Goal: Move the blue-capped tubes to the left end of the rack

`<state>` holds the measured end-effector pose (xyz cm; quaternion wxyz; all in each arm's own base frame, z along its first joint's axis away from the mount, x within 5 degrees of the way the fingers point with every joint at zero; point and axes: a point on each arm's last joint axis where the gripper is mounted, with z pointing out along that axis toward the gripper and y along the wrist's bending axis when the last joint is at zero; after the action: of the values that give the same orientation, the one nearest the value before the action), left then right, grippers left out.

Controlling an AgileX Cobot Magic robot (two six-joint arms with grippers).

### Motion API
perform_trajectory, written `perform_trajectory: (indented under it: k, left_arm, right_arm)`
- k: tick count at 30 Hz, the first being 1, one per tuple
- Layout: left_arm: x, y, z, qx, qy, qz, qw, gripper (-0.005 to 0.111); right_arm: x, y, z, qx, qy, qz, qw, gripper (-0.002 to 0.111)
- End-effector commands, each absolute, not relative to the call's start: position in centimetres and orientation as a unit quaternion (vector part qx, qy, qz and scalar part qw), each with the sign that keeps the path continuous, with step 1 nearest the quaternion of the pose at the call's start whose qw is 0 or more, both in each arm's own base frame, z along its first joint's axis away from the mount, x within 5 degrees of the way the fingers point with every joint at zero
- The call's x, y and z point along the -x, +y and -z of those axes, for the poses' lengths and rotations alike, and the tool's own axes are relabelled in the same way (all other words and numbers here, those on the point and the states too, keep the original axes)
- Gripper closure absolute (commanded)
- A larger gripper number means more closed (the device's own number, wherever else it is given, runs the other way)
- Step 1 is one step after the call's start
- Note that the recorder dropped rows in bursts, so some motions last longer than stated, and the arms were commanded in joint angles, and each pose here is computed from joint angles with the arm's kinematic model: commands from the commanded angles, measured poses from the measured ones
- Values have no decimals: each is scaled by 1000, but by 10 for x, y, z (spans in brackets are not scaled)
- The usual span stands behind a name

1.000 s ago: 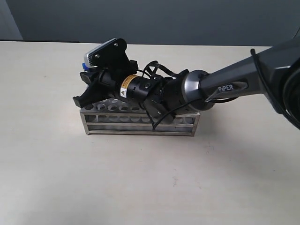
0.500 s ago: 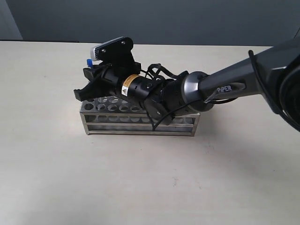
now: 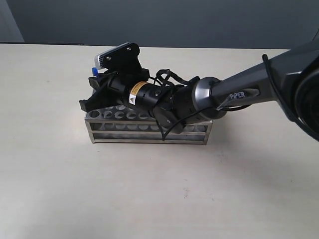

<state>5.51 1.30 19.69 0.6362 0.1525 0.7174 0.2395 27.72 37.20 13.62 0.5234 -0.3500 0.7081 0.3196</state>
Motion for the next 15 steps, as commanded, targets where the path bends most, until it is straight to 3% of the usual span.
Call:
perform_trajectory:
  k: [1, 15]
  left_arm:
    - [-55, 13, -199, -152, 716, -237, 639, 106]
    - [-55, 13, -199, -151, 717, -237, 638, 106]
  right_arm:
    - [-277, 372, -136, 353, 693, -328, 537, 109]
    - [-277, 372, -141, 360, 681, -328, 547, 109]
